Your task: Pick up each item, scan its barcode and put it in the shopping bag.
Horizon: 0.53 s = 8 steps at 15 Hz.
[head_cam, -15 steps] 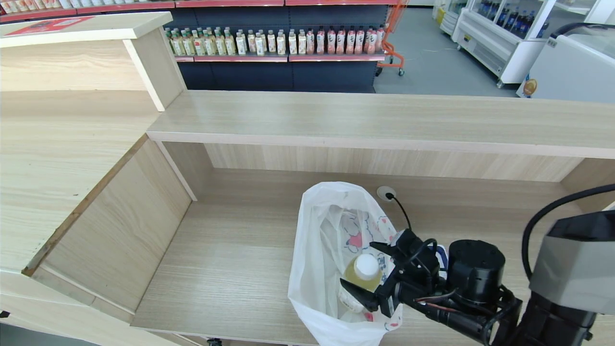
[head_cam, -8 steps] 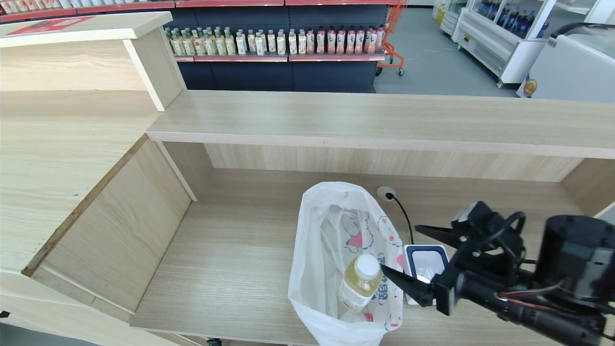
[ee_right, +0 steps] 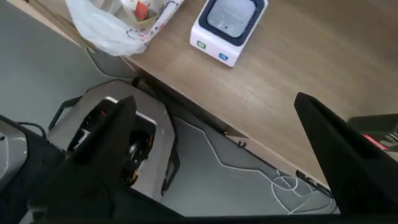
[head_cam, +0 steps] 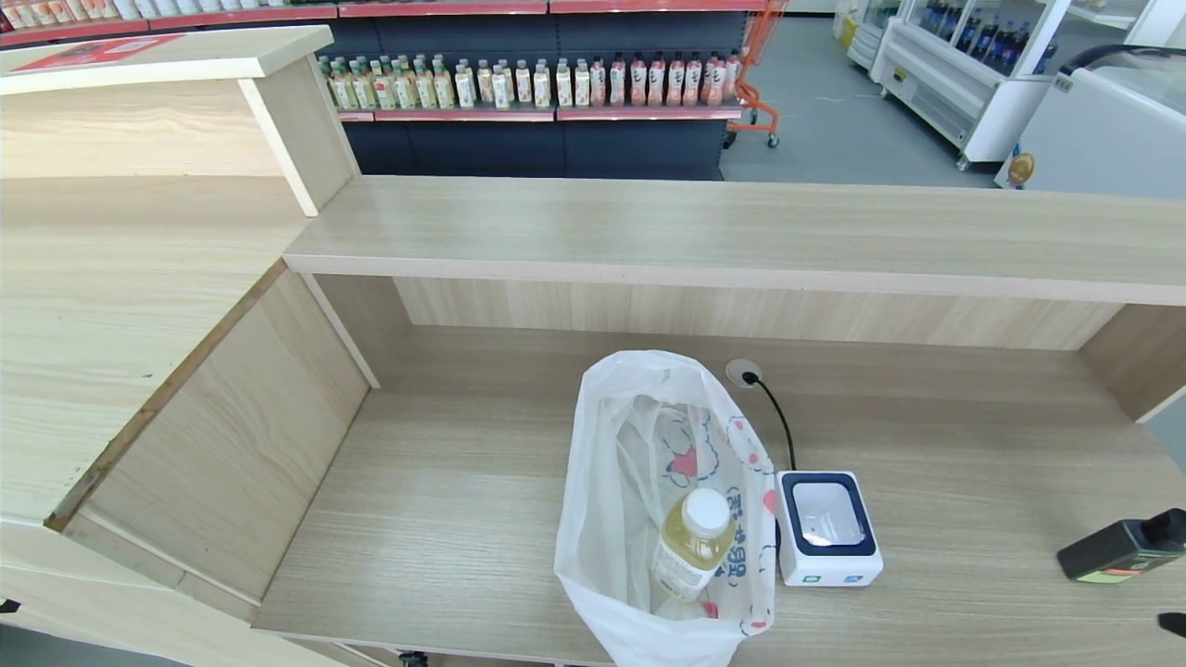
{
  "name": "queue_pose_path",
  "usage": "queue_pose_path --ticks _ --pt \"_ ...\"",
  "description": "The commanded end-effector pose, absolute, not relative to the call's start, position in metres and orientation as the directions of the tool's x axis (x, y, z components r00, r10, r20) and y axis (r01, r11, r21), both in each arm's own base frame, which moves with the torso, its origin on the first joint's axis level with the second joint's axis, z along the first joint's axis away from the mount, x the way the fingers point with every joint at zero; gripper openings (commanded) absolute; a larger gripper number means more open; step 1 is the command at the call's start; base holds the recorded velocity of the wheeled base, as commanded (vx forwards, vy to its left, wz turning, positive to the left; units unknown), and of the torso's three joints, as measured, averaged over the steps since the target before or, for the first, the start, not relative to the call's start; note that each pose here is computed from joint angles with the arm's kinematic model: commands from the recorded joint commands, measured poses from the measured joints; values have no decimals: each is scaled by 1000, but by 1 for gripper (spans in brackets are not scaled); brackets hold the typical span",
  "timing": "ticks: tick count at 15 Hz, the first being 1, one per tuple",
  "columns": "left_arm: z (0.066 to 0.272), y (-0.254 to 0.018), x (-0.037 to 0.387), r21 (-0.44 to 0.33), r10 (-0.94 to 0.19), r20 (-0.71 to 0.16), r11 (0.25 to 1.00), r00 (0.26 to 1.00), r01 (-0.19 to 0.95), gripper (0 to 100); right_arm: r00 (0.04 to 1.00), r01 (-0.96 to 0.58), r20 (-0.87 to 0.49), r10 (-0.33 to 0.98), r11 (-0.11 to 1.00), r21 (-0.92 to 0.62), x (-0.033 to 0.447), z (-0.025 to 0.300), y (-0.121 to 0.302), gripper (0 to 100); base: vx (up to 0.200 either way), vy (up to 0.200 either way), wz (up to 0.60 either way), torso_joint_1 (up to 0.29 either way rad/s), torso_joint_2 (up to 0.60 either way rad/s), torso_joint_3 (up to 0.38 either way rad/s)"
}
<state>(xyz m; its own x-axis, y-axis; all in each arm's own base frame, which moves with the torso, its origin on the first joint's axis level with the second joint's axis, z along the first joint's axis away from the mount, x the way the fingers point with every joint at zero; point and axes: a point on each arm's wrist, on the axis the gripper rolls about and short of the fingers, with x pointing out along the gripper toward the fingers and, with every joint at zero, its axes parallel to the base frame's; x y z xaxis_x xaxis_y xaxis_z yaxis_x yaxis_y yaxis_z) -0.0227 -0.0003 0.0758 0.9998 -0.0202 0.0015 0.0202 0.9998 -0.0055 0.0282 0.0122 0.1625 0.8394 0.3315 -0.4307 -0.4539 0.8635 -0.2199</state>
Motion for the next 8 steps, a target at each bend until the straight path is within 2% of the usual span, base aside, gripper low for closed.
queue_pose_path --ticks 1,7,8 --pt "76 0 -23 -6 -20 2 1000 1000 20 100 907 -380 -282 314 898 -221 7 172 1 100 0 0 0 0 0 0" --pt "76 0 -23 -6 -20 2 1000 1000 20 100 907 -378 -285 311 899 -220 7 171 1 100 0 0 0 0 0 0" --pt "76 0 -23 -6 -20 2 1000 1000 20 100 908 -376 -282 310 900 -220 6 171 1 100 -200 0 0 2 2 2"
